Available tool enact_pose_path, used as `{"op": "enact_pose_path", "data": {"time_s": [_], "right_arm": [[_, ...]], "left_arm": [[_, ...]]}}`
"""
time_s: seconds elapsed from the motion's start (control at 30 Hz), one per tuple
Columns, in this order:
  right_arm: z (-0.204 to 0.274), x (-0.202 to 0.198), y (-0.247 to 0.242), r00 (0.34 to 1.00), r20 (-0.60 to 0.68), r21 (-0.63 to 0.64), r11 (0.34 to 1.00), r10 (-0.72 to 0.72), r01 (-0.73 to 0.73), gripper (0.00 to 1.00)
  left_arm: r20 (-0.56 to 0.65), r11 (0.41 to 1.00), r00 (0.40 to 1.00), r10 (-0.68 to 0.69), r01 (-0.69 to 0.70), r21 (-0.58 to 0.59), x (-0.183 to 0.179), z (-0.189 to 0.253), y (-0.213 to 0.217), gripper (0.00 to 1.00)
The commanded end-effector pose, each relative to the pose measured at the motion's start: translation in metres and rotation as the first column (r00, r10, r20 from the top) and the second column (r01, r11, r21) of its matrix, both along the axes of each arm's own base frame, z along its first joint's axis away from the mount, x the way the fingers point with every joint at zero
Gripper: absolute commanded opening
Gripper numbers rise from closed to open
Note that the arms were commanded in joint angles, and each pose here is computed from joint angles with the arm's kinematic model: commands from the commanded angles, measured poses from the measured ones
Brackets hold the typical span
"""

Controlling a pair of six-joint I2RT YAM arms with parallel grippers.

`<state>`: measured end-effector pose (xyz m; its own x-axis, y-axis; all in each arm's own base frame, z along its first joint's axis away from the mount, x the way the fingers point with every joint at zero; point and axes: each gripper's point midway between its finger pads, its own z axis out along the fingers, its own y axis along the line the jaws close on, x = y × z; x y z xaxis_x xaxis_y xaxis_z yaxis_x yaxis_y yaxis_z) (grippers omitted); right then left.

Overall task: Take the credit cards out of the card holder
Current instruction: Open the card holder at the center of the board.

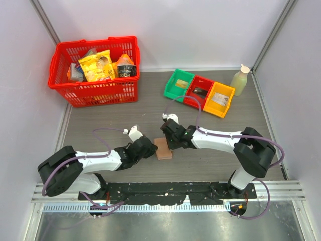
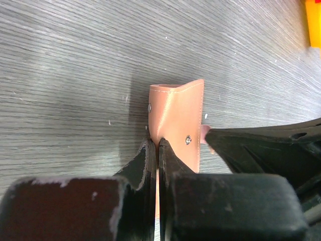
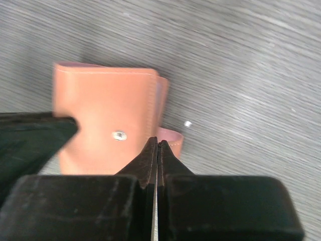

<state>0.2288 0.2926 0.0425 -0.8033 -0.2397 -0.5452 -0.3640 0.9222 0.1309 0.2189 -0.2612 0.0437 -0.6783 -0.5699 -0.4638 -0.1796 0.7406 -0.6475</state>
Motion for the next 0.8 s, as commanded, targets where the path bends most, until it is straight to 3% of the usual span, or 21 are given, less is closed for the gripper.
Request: {"op": "enact_pose_path", "data": {"time_s": [0.0,0.17,0.33,0.47,0.67,0.77], "right_arm": [[-0.001,-0.001,-0.029,0.998,-0.013,0.004,0.998,-0.060,0.060,0.01],[-0.004,0.000,-0.043,0.995,-0.020,0.083,0.992,-0.094,0.095,0.01],[0.000,-0.003,-0.035,0.995,-0.027,0.234,0.967,-0.096,0.100,0.29],[-0.001,-0.001,-0.032,0.992,-0.032,0.285,0.951,-0.119,0.123,0.38],[-0.005,0.002,-0.035,0.988,-0.036,0.329,0.932,-0.150,0.153,0.38],[-0.003,0.004,-0.039,0.983,-0.031,0.369,0.912,-0.180,0.178,0.30]], "left_arm": [[0.033,0.995,0.999,0.037,-0.040,0.096,0.007,-0.007,0.021,0.00],[0.021,0.993,0.999,0.032,-0.034,0.112,0.009,-0.010,0.024,0.00],[0.032,0.992,0.999,-0.012,0.008,0.129,0.012,-0.005,0.016,0.00],[0.026,0.990,0.999,-0.036,0.032,0.139,0.013,-0.006,0.012,0.00],[0.030,0.987,0.997,-0.067,0.062,0.148,0.013,-0.007,0.008,0.00],[0.033,0.983,0.996,-0.080,0.074,0.170,0.014,-0.007,0.008,0.00]]}}
